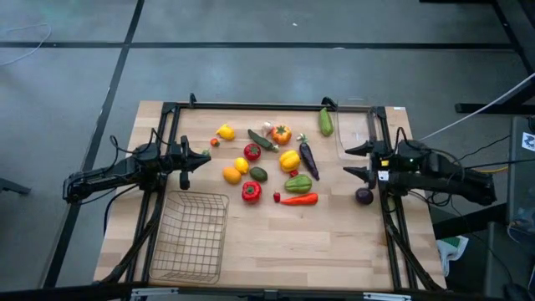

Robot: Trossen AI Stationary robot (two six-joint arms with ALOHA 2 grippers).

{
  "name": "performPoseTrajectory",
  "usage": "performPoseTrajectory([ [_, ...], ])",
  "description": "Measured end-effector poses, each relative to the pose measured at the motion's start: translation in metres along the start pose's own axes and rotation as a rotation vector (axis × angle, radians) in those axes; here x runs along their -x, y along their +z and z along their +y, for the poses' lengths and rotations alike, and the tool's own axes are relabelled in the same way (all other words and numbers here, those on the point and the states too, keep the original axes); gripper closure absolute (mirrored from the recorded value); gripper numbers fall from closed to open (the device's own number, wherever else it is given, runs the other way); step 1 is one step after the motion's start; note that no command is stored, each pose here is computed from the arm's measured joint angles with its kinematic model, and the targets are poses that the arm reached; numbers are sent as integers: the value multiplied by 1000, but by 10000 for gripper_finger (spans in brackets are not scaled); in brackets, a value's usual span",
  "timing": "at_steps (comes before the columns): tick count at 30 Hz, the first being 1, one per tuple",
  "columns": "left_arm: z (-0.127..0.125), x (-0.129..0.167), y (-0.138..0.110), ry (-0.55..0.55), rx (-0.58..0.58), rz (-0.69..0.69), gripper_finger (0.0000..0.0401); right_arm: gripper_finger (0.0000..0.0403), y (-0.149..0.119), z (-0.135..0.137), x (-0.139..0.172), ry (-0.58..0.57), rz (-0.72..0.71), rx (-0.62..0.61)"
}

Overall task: Sort produce into baskets
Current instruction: Put the purple onion into the transparent bin

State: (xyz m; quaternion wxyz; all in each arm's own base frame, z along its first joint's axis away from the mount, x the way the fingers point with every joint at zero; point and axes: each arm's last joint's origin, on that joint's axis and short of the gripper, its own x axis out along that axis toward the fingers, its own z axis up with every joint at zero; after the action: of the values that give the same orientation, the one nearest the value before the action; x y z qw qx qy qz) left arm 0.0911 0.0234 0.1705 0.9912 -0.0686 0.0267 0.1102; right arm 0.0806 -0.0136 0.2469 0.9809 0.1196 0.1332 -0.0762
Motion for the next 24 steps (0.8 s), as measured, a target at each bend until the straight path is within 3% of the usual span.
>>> performPoseTrajectory([
  [11,0,0,0,0,0,0,391,72,34,8,-14,-35,487,-46],
  [24,0,0,0,1,0,0,391,72,7,-1,-67,-242,1175,-200],
])
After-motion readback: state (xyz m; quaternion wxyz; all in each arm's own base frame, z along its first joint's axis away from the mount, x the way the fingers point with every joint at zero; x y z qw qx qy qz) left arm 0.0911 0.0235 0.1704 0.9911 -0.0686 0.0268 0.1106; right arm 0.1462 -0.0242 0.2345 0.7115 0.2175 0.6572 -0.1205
